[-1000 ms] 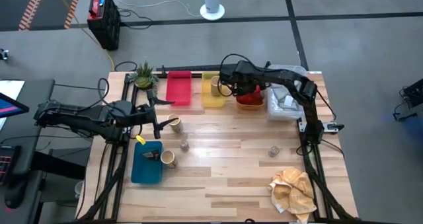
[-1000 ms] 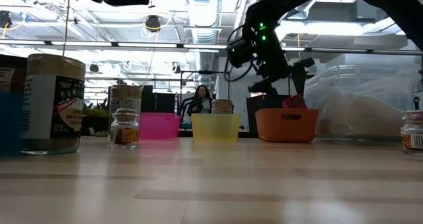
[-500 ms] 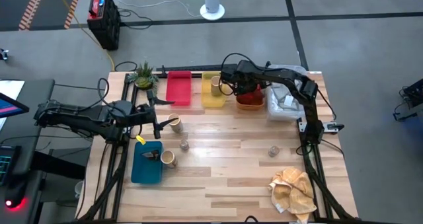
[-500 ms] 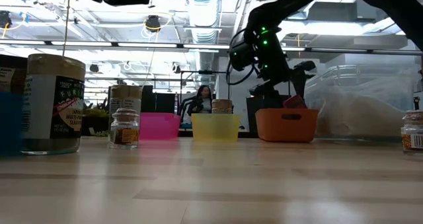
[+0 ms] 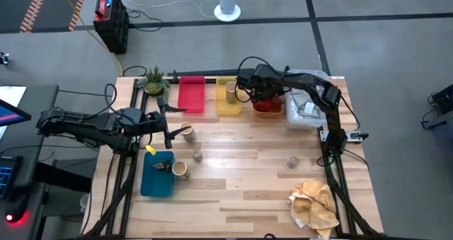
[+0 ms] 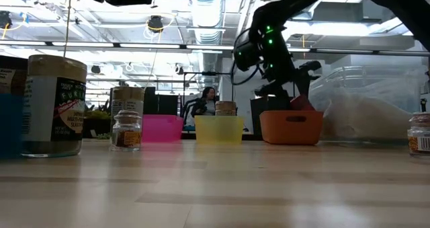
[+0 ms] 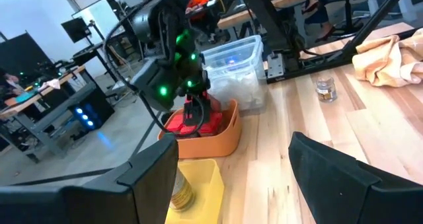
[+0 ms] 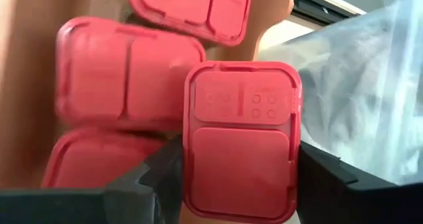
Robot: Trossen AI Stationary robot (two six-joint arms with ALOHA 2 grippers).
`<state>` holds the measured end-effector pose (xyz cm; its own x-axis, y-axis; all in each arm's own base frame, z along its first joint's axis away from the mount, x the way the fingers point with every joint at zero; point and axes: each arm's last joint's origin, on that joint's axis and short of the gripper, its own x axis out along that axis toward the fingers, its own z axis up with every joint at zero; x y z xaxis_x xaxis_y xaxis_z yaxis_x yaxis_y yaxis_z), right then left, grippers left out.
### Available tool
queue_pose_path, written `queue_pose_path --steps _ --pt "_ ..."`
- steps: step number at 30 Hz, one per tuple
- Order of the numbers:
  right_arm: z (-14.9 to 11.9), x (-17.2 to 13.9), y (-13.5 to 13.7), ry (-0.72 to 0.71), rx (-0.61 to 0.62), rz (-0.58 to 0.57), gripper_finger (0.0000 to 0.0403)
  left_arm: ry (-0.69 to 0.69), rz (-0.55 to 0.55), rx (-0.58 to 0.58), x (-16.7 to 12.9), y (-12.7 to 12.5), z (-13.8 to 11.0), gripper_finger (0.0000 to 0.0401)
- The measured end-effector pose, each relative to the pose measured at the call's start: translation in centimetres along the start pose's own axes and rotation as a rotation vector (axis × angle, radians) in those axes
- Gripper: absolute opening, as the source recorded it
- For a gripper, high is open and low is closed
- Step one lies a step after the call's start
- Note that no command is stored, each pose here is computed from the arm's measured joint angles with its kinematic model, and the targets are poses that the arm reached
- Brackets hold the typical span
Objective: Sort spices by type
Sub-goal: Put the red seasoning can into the orange bin
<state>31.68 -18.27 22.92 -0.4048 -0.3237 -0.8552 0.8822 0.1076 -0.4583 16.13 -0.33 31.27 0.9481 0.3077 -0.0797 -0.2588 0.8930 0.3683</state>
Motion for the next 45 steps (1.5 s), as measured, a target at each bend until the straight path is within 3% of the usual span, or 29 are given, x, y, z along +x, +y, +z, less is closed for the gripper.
queue_pose_path --steps 13,24,32,35,39,45 --pt "-0.6 -4.7 -2.6 -0.122 0.038 0.109 0.0237 -0.003 0.001 -0.007 0.0 0.0 0.0 0.0277" --pt "-3.0 -7.9 -3.0 -0.17 -0.361 0.261 0.0237 -0.003 0.001 -0.009 0.0 0.0 0.0 0.0277" --pt "-4.8 -9.3 -1.2 -0.28 -0.685 0.317 0.0237 -0.003 0.001 -0.009 0.0 0.0 0.0 0.0277" --pt "-5.1 -9.8 -0.6 -0.347 -0.749 0.335 0.0237 -0.003 0.001 -0.009 0.0 0.0 0.0 0.0277" --pt "-4.8 -10.2 -0.1 -0.419 -0.691 0.343 0.0237 -0.003 0.001 -0.009 0.0 0.0 0.0 0.0277" --pt "-2.9 -9.1 -0.3 -0.383 -0.32 0.391 0.0237 -0.003 0.001 -0.013 0.0 0.0 0.0 0.0277"
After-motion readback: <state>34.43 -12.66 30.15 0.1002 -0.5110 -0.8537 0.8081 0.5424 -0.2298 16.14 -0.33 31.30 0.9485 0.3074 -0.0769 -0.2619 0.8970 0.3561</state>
